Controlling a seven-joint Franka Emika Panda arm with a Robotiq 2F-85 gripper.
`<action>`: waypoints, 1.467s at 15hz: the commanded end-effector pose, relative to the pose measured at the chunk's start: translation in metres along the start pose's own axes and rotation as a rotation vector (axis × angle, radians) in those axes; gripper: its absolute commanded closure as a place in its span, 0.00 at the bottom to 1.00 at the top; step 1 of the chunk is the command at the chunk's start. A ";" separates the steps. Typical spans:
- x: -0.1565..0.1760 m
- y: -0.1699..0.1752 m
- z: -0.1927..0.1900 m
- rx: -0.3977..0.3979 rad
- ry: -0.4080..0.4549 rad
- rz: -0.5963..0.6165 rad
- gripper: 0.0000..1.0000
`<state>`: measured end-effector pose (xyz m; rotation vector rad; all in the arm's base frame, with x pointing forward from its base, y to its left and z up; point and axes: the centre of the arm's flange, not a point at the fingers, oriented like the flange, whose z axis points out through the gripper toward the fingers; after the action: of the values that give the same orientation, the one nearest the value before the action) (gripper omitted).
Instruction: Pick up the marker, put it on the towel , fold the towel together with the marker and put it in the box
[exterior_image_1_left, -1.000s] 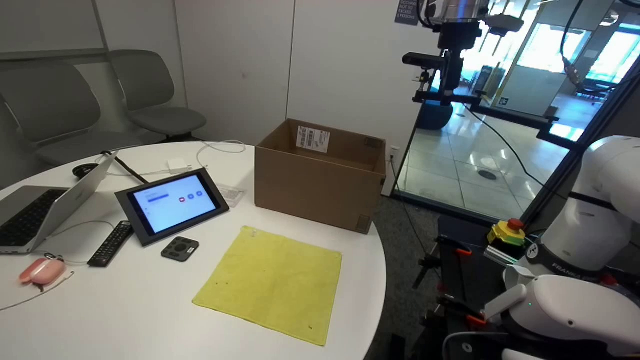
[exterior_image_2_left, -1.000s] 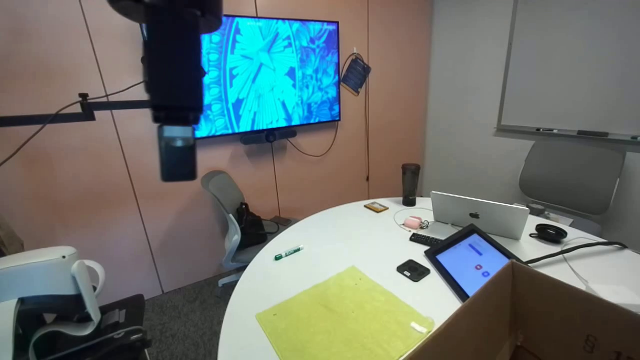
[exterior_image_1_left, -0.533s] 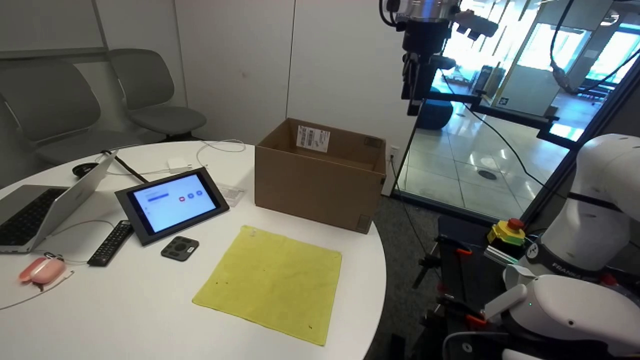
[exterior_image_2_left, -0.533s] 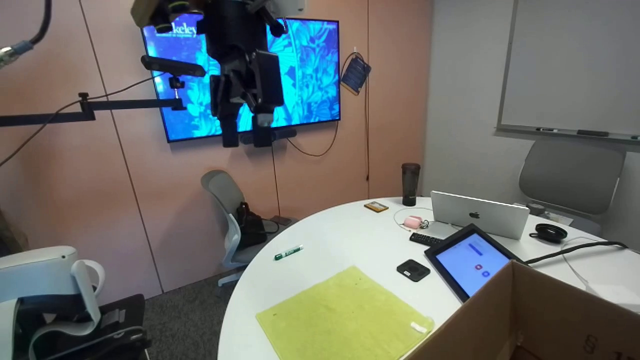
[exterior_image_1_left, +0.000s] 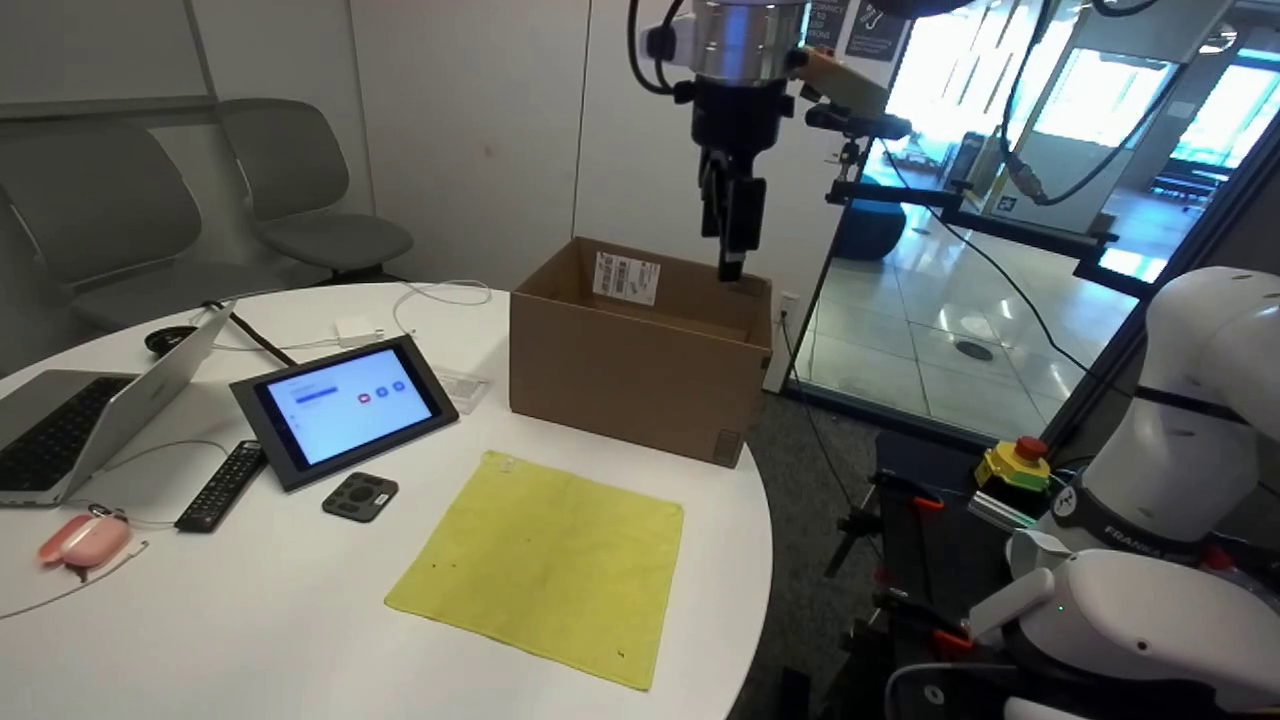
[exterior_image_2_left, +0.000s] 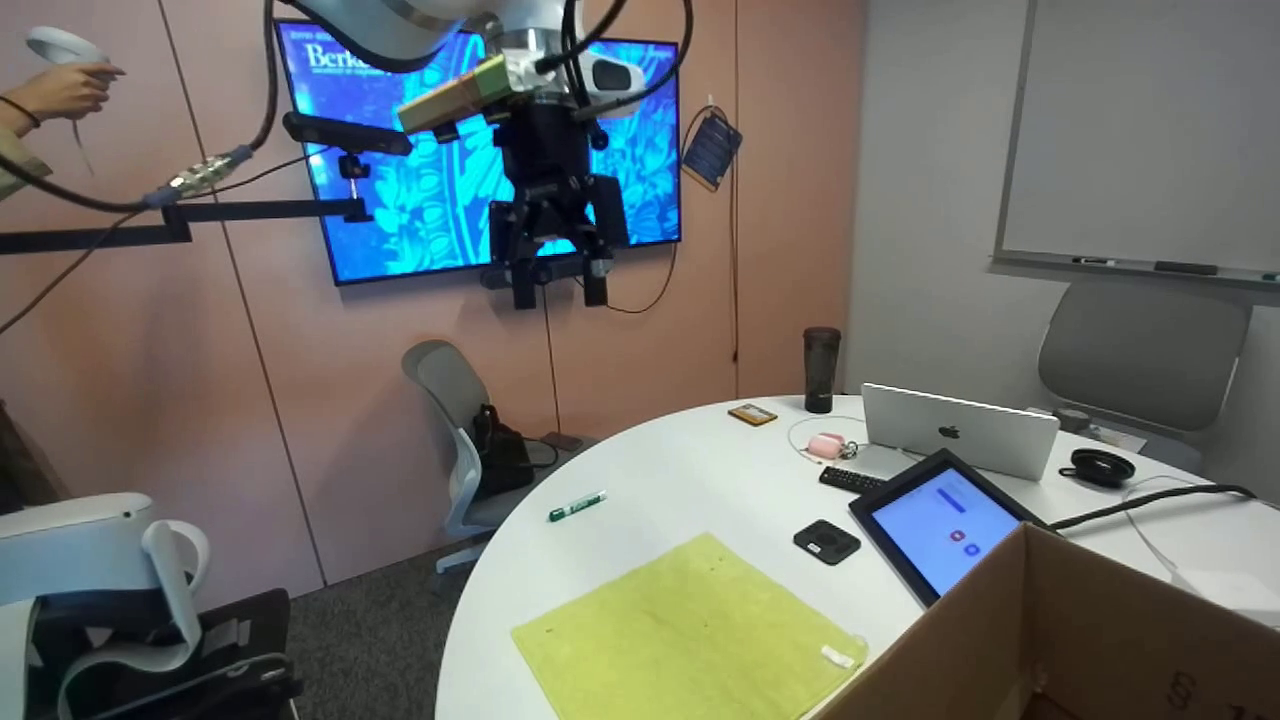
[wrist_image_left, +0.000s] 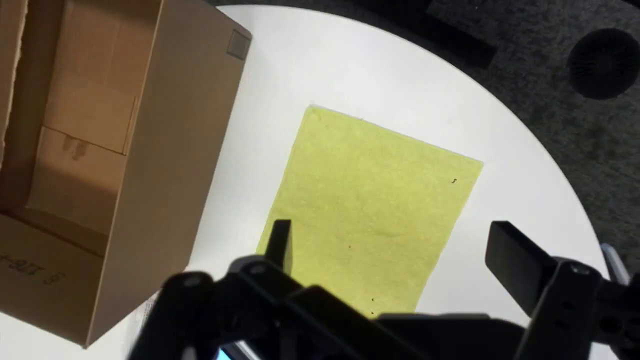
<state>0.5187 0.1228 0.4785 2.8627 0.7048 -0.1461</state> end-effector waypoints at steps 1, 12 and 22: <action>0.066 -0.010 0.003 -0.022 0.009 -0.046 0.00; 0.195 -0.102 0.051 0.032 0.078 -0.166 0.00; 0.234 -0.179 0.130 0.064 0.130 -0.212 0.00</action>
<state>0.6302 0.3342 0.3011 2.8634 1.0634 -0.0573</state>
